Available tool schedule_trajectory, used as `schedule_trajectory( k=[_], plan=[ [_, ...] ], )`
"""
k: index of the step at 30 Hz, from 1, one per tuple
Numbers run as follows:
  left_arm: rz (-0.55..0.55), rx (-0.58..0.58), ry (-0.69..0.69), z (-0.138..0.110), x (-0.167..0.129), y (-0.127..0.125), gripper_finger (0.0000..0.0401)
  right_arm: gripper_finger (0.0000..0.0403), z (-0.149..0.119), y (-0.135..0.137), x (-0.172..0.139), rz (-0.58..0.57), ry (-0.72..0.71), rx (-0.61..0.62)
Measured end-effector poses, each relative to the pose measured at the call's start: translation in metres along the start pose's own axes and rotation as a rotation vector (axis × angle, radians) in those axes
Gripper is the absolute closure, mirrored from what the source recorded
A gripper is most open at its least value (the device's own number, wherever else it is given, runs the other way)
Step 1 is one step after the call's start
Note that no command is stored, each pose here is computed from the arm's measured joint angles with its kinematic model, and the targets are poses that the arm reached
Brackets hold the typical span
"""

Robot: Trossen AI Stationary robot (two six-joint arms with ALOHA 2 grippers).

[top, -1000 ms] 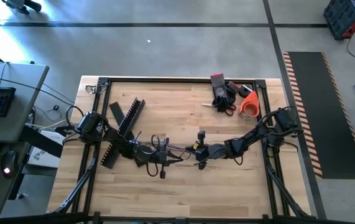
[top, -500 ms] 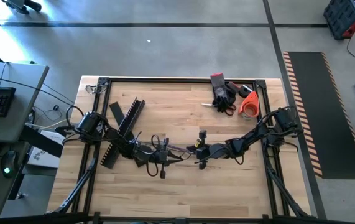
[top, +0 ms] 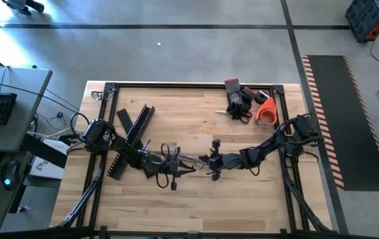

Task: Ziptie cables
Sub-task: Wrap the cable wires with the black zip tie

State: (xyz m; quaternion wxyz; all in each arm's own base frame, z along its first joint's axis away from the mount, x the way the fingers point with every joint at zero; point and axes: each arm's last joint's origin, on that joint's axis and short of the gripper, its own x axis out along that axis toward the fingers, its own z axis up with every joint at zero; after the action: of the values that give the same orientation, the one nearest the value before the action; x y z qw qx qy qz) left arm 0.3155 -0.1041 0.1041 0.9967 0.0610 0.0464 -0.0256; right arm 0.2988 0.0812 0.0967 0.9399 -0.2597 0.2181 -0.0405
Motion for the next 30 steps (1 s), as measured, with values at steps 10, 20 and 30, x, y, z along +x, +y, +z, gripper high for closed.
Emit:
schedule_trajectory(
  k=[10, 20, 30],
  plan=[
    [-0.009, 0.000, 0.000, 0.000, 0.000, 0.001, 0.0401, 0.0403, 0.007, 0.000, 0.004, 0.004, 0.005, -0.020],
    [-0.008, -0.040, 0.004, -0.001, 0.001, 0.003, 0.0401, 0.0403, 0.010, -0.001, 0.004, 0.002, -0.028, -0.053],
    [0.026, -0.145, 0.049, -0.006, 0.004, 0.016, 0.0401, 0.0403, 0.012, 0.001, 0.003, 0.000, -0.041, -0.144]
  ],
)
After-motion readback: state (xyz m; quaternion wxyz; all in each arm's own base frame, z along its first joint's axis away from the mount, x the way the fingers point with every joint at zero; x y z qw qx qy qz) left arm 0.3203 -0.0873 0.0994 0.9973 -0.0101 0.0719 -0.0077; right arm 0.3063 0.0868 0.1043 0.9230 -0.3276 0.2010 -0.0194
